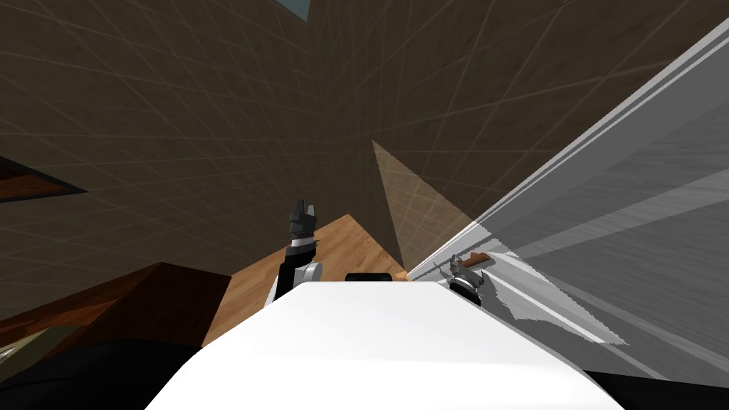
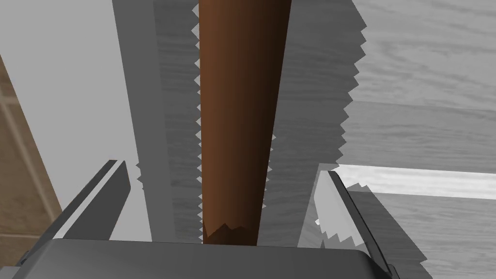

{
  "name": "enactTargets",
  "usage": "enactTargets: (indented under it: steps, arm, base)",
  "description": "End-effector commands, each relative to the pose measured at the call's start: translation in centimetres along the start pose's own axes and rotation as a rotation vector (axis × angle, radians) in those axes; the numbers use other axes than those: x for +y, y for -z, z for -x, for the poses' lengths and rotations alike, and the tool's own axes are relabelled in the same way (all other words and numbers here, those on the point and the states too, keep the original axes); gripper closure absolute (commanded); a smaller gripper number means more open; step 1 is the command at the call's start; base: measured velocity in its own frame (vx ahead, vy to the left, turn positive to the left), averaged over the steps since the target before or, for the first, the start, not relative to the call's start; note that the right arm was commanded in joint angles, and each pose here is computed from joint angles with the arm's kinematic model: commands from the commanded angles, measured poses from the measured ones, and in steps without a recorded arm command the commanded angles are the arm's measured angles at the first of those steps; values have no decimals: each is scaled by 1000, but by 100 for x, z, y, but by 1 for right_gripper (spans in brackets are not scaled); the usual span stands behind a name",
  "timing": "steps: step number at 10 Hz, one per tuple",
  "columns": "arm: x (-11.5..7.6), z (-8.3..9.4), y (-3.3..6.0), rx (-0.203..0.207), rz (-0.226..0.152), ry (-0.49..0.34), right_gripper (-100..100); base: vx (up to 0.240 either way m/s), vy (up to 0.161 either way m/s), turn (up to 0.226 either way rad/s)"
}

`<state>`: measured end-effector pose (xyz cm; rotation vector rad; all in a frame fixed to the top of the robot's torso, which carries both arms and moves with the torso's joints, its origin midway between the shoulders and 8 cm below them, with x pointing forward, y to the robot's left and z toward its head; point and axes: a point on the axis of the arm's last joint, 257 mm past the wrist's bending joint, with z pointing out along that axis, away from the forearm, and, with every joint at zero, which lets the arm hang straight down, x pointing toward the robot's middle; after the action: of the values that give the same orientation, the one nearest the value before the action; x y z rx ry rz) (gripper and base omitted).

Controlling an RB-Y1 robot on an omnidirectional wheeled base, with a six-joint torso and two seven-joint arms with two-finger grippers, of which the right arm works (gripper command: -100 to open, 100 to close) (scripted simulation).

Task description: Pull the door open

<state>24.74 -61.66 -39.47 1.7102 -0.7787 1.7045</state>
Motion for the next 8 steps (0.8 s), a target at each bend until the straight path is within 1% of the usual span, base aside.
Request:
enactTargets:
  steps: [1, 2, 6, 7, 8]
  arm:
    - [6, -25, -32, 4, 2, 2, 100]
    - [6, -25, -32, 4, 2, 2, 100]
    - [6, -25, -32, 4, 2, 2, 100]
    - [-53, -27, -25, 4, -19, 2, 100]
    - [-94, -29, -23, 4, -32, 1, 100]
  base:
    - [-19, 30, 38]
    - [-24, 10, -58]
    - [-4, -1, 8]
    - [-110, 70, 23]
    - [-164, 118, 25]
